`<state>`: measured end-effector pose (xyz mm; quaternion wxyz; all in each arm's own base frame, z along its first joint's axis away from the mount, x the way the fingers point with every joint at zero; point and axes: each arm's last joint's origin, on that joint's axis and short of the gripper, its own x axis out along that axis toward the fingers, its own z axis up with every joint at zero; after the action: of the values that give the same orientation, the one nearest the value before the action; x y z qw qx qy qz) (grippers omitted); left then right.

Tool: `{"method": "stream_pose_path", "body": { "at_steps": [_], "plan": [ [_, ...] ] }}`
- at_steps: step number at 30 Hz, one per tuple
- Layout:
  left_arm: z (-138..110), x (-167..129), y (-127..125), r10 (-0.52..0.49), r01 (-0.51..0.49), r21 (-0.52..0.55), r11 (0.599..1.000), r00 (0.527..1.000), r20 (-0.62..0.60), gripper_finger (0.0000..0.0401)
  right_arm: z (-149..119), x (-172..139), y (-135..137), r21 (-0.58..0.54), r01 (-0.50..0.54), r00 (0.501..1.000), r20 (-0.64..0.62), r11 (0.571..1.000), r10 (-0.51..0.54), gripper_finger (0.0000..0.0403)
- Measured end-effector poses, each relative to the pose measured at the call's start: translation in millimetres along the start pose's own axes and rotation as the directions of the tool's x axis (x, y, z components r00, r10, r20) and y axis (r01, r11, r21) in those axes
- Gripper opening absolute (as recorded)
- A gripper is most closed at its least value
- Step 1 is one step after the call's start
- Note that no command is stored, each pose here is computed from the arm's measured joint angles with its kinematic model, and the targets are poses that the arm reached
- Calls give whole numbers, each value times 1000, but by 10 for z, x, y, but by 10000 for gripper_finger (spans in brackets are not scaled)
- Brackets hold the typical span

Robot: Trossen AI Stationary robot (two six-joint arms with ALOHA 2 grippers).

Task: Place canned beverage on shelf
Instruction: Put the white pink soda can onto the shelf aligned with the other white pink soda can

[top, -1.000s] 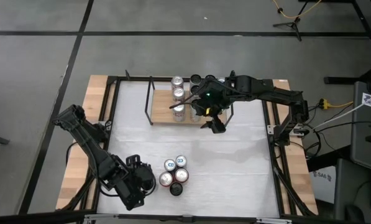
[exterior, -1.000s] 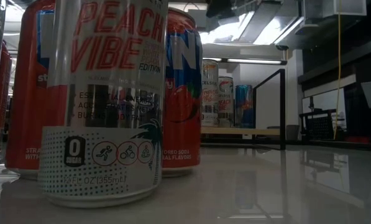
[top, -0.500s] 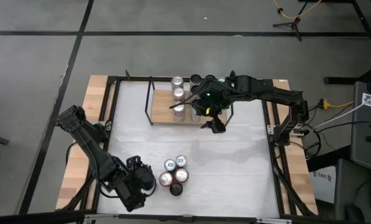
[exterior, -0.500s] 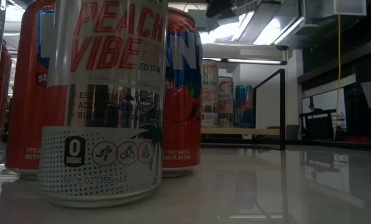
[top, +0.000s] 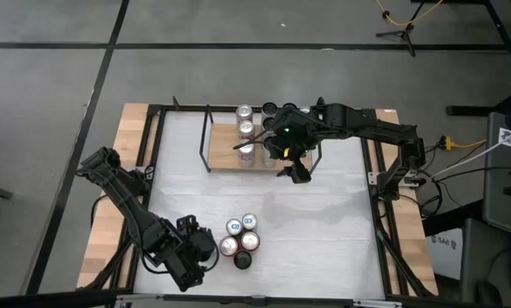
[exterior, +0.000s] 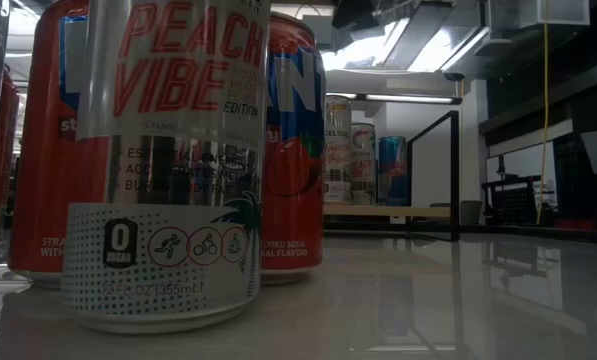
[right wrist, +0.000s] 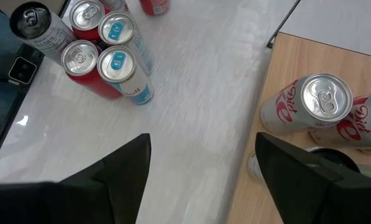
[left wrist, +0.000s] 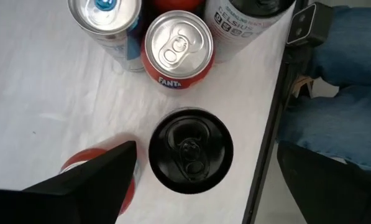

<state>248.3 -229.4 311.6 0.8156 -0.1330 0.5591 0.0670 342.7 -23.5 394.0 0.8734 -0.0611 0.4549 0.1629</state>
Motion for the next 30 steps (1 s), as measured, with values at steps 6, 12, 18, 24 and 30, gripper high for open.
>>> {"method": "stream_pose_path", "body": {
  "at_steps": [6, 12, 18, 24, 30],
  "plan": [
    [0, 119, -37, 23, -23, 4, 1000, 999, -24, 383, -1, 0, 1, 0, -1, 1000, -1, 1000, 1, 285],
    [-22, 326, -97, 67, -65, 19, 998, 995, -74, 383, -1, 0, 1, 0, -1, 1000, -1, 1000, 1, 285],
    [-31, 429, -117, 95, -92, 34, 995, 991, -93, 383, -1, 0, 2, 0, -1, 1000, -2, 1000, 1, 285],
    [-29, 429, -117, 96, -93, 38, 995, 992, -88, 383, -2, 0, 2, 1, -1, 1000, -2, 1000, 1, 285],
    [-27, 429, -116, 101, -99, 31, 995, 992, -80, 383, -2, 0, 1, 1, -1, 1000, -2, 1000, 1, 285]
  ]
}}
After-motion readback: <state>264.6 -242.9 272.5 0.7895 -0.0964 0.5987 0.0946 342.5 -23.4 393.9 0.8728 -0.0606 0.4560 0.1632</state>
